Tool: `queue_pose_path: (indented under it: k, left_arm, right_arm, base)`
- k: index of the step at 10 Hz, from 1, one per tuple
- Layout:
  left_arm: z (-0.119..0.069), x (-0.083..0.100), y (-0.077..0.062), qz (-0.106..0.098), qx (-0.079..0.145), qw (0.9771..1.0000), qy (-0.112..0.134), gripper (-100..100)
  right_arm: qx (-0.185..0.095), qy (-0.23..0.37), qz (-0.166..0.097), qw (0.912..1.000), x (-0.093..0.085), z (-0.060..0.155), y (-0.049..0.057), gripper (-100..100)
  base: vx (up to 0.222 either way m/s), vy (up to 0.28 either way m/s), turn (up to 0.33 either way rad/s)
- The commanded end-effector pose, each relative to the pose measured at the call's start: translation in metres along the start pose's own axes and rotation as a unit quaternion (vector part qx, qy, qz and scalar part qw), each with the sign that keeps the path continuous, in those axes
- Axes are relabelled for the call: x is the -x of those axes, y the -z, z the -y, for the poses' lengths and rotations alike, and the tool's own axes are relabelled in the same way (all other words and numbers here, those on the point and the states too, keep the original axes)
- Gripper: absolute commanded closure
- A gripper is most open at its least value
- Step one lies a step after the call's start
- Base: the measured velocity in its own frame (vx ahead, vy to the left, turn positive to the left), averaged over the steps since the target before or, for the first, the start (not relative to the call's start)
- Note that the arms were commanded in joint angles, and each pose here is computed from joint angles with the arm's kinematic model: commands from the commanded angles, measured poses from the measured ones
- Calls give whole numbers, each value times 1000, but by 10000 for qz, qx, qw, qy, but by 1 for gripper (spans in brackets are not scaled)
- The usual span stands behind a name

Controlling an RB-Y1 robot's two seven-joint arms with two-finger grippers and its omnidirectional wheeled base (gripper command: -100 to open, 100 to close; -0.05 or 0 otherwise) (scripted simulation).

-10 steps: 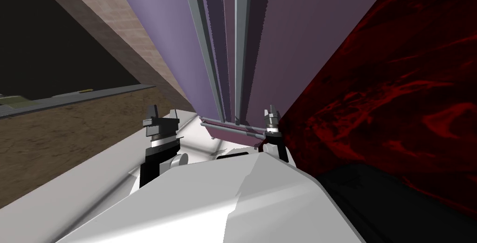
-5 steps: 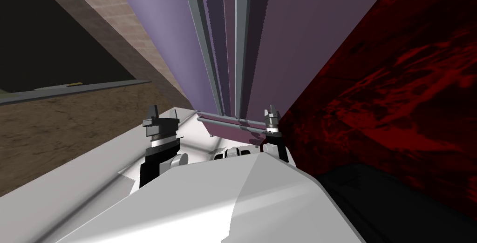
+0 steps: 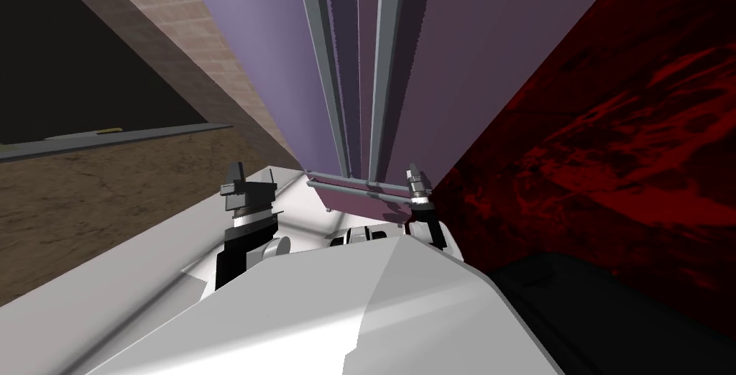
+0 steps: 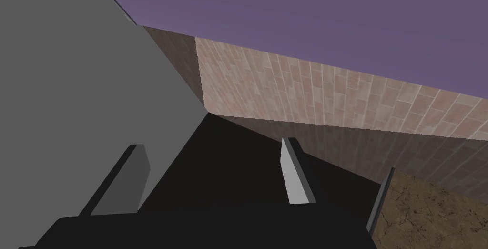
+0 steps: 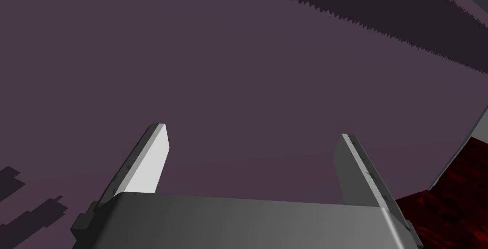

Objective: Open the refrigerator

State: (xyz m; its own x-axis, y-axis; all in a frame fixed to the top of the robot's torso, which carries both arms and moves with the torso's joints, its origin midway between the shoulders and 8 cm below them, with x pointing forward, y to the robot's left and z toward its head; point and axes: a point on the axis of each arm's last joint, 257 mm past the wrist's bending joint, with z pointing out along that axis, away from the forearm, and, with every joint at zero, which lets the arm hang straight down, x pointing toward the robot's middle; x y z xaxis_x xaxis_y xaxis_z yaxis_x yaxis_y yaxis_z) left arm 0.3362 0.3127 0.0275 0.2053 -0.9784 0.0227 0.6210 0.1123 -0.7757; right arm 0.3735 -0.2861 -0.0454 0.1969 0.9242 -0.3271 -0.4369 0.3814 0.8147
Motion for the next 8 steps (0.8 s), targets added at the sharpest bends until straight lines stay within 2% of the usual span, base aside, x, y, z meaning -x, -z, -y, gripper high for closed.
queue_pose_path:
  k: [1,3,5,8]
  left_arm:
    - [0,0,0,0,0,10000,0,0]
    - [0,0,0,0,0,10000,0,0]
    - [0,0,0,0,0,10000,0,0]
    - [0,0,0,0,0,10000,0,0]
  right_arm:
    - [-114,702,-217,9972,-6,13,-1,-100]
    - [-200,1255,-356,9913,-9,24,-1,-100]
    - [-288,1836,-487,9814,-12,36,-2,-100]
    - [-428,2716,-678,9591,-14,56,-2,-100]
  base:
    - [20,133,-25]
    - [28,138,-29]
    - [42,148,-30]
    - [31,168,-32]
